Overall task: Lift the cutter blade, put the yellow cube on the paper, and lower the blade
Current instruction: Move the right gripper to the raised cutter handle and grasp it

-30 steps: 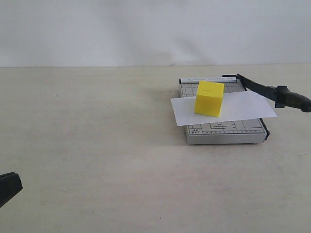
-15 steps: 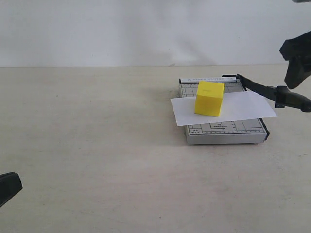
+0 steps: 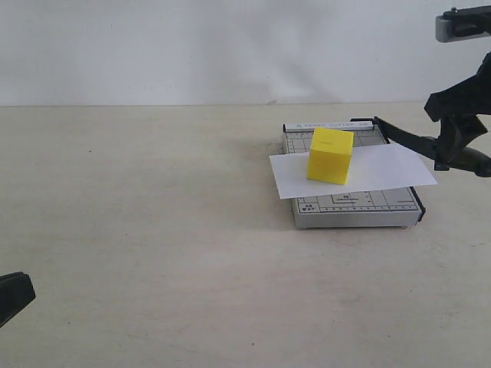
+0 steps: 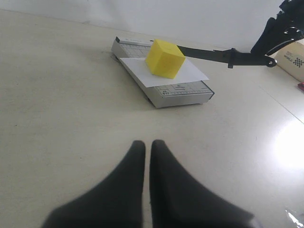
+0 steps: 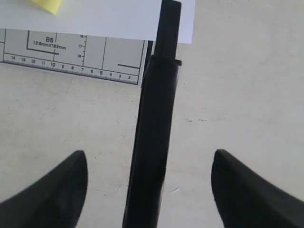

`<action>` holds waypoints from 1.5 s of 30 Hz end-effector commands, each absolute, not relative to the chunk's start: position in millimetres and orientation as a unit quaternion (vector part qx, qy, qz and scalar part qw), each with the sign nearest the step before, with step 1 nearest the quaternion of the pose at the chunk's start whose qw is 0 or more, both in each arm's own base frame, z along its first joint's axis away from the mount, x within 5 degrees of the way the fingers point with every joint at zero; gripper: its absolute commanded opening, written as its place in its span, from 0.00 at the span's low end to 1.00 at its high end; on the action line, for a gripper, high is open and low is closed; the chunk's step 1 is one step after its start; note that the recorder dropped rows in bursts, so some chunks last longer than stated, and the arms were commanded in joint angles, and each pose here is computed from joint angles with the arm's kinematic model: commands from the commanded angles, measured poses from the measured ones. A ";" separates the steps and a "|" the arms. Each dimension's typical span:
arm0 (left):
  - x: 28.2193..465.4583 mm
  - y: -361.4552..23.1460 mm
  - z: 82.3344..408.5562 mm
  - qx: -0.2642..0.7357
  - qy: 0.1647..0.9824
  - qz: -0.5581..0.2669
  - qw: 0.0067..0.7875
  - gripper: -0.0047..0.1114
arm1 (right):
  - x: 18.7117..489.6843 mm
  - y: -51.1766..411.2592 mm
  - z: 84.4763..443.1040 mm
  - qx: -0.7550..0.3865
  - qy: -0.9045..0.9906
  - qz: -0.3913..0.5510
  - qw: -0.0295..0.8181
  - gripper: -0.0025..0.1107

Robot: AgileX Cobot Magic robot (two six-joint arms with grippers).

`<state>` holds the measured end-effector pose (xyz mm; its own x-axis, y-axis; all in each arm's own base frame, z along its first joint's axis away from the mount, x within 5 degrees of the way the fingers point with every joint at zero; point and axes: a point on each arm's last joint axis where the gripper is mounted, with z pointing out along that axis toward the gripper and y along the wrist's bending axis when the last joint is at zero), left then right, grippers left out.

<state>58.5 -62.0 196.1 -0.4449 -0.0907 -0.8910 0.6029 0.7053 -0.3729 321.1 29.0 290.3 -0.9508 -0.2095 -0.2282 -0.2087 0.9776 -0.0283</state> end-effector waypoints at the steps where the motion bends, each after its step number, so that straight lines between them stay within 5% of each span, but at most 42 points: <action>1: 58.1 -61.3 195.3 0.157 0.777 -0.351 0.498 0.08 | 326.6 29.5 285.8 -0.109 0.987 -0.002 0.117 0.54; 5: 58.1 -61.3 195.3 0.157 0.777 -0.351 0.498 0.08 | 330.1 29.8 279.5 -0.109 0.988 -0.002 0.110 0.43; 20: 58.1 -61.3 195.3 0.157 0.777 -0.351 0.498 0.08 | 335.5 35.6 264.0 -0.093 0.992 0.029 0.085 0.41; 28: 58.1 -61.3 195.3 0.157 0.777 -0.351 0.498 0.08 | 334.0 35.5 263.8 -0.095 0.992 0.029 0.076 0.02; 36: 58.1 -61.3 195.3 0.157 0.777 -0.351 0.498 0.08 | 314.0 33.7 243.1 -0.086 0.990 0.030 0.105 0.05; 45: 58.1 -61.4 195.5 0.157 0.776 -0.352 0.499 0.08 | 258.1 30.6 157.2 -0.057 0.996 0.042 0.057 0.05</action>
